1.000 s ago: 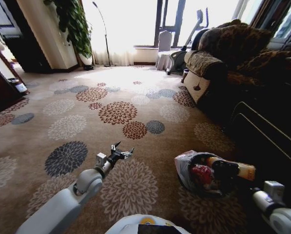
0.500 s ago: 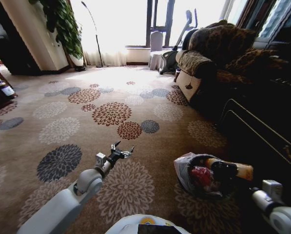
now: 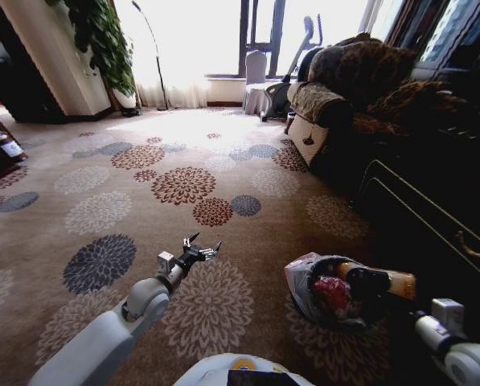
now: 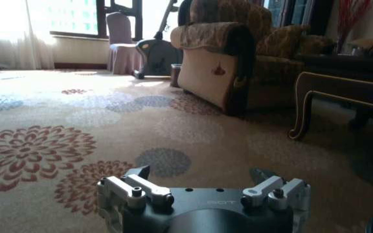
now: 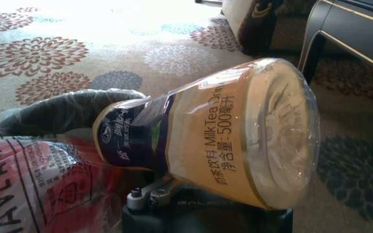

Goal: Pick up the trash from the ground and place it into the trash bin.

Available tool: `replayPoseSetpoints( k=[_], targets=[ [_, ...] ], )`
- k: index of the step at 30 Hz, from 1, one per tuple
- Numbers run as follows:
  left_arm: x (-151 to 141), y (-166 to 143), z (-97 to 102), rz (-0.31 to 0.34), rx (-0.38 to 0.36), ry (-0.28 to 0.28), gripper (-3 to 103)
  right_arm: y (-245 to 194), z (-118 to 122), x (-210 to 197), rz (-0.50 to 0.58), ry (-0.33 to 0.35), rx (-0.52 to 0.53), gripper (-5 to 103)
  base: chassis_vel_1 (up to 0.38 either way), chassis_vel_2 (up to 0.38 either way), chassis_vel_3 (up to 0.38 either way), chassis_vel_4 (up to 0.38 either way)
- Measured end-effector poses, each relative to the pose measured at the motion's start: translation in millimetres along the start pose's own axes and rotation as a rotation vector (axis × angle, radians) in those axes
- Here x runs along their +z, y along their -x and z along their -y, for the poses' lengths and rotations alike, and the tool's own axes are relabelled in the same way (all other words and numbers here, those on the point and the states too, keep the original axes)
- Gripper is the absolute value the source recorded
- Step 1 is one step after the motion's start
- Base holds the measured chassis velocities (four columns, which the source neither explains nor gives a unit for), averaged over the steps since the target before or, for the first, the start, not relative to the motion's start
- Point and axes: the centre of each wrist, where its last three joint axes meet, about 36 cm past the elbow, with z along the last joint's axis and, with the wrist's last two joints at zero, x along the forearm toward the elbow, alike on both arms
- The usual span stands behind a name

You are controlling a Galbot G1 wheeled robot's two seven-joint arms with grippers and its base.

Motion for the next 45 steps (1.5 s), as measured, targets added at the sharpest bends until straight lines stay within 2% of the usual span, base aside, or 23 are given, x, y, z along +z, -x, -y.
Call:
replayPoseSetpoints(
  k=[9,13,19,23,24,25,26,33,38,45],
  targets=[
    [0.8,-1.1,0.9,-0.005,0.000,-0.002,100,2.8,-2.2,-0.5,0.004,-0.003,-0.011,1,0.117,-0.099,-0.092,0.128],
    [4.2,-0.8,1.7,0.011,-0.022,-0.002,100,6.2,-2.5,-1.4,0.009,-0.003,-0.017,1,0.111,-0.024,-0.031,0.100],
    [6.6,-2.2,0.5,0.011,-0.037,-0.001,100,19.2,8.5,-1.0,0.001,0.021,0.022,1,0.041,0.002,-0.001,0.035],
    [7.6,-3.4,-0.3,0.010,-0.041,-0.001,100,28.7,34.6,-12.9,-0.061,0.027,0.060,1,0.000,0.000,0.000,0.000],
    [7.6,-3.4,-0.3,0.010,-0.041,-0.001,100,28.7,34.6,-12.9,-0.061,0.027,0.060,1,0.000,0.000,0.000,0.000],
    [7.8,-3.3,0.0,0.010,-0.042,-0.002,100,31.5,47.6,-20.8,-0.081,0.017,0.065,1,0.000,0.000,0.000,0.000],
    [7.8,-3.3,0.0,0.010,-0.042,-0.002,100,31.5,47.6,-20.8,-0.081,0.017,0.065,1,0.000,0.000,0.000,0.000],
    [10.3,-1.1,3.5,0.010,-0.041,-0.006,100,59.1,90.5,-48.2,-0.112,0.037,0.011,1,0.000,0.000,0.000,0.000],
    [12.9,-2.6,4.5,0.003,-0.044,-0.004,100,85.3,114.8,-40.6,-0.128,0.074,0.042,1,0.000,0.000,0.000,0.000],
    [12.7,-3.6,2.9,0.003,-0.054,-0.001,100,95.4,144.7,-18.5,-0.181,0.098,0.050,1,0.000,0.000,0.000,0.000]
  ],
)
